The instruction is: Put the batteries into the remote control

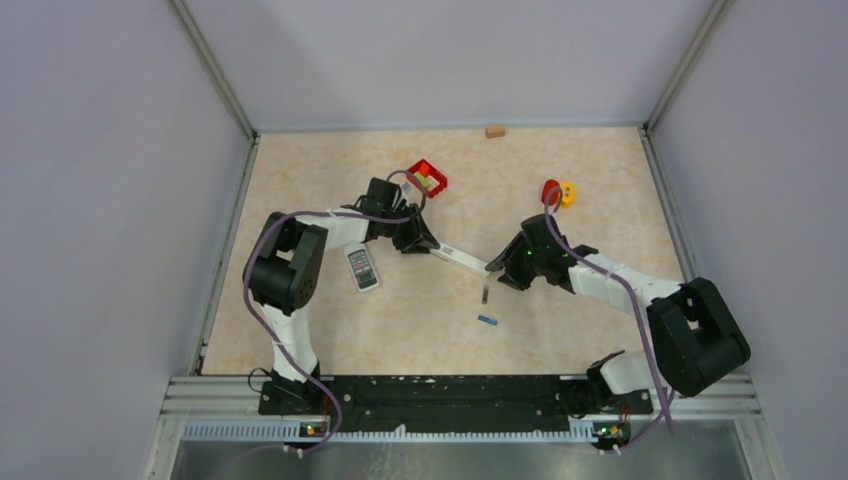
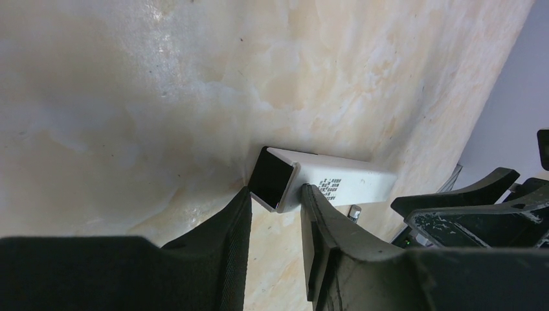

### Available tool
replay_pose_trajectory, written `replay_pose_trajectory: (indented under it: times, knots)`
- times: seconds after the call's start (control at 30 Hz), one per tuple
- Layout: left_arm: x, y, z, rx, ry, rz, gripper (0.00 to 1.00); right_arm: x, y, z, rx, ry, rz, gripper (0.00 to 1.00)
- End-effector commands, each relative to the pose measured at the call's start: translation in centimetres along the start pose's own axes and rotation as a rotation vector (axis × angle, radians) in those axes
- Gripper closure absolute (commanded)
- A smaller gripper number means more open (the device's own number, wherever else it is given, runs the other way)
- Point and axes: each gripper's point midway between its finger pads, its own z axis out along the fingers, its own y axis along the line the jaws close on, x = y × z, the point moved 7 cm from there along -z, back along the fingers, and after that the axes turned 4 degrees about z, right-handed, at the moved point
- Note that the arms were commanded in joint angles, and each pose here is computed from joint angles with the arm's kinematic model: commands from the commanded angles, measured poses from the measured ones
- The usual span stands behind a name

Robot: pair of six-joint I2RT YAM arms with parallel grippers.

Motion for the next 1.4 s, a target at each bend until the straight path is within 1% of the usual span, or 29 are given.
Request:
replay_pose_trajectory:
  times: [0.0,0.13,0.2,0.27,0.43,0.57,0.7,0.87,0.9,1.0,1.1,1.23,1.37]
  knots:
    - [3.8,6.5,1.6,-0.309,0.098,-0.026,0.66,-0.6,-0.6,0.0,0.039,-0.048,-0.039,0.60]
    - [3.7,6.5,1.6,-0.306,0.099,-0.025,0.68,-0.9,0.2,0.2,0.013,-0.059,-0.071,0.72]
    - [3.7,6.4,1.7,-0.301,0.099,-0.024,0.68,-1.0,0.8,0.3,-0.006,-0.054,-0.086,0.73]
    - [3.6,6.4,1.7,-0.298,0.100,-0.022,0.68,-1.0,1.1,0.7,-0.012,-0.039,-0.101,0.71]
    - [3.5,6.2,1.7,-0.287,0.100,-0.018,0.68,-1.0,1.3,1.7,-0.004,-0.011,-0.121,0.62]
    - [3.4,6.1,1.7,-0.281,0.098,-0.017,0.69,-1.0,1.4,2.1,-0.010,-0.006,-0.123,0.60]
    - [3.5,6.1,1.9,-0.271,0.103,-0.017,0.68,-1.0,1.7,2.5,-0.021,0.004,-0.131,0.54]
    - [3.7,6.0,2.1,-0.244,0.112,-0.018,0.69,-0.9,1.4,3.2,0.018,0.036,-0.145,0.53]
    - [3.7,6.0,2.0,-0.241,0.110,-0.018,0.69,-0.8,1.3,3.3,0.025,0.037,-0.145,0.54]
    - [3.7,5.9,2.0,-0.236,0.109,-0.017,0.69,-0.8,0.8,3.2,0.043,0.032,-0.143,0.65]
    - [3.7,5.8,1.8,-0.231,0.105,-0.015,0.67,-0.8,0.4,3.2,0.057,0.026,-0.147,0.73]
    - [3.7,5.6,1.3,-0.229,0.095,-0.012,0.64,-1.1,0.4,3.5,0.064,0.019,-0.165,0.75]
    - [3.8,5.9,0.9,-0.239,0.086,-0.015,0.65,-1.4,0.7,4.0,0.072,0.020,-0.199,0.77]
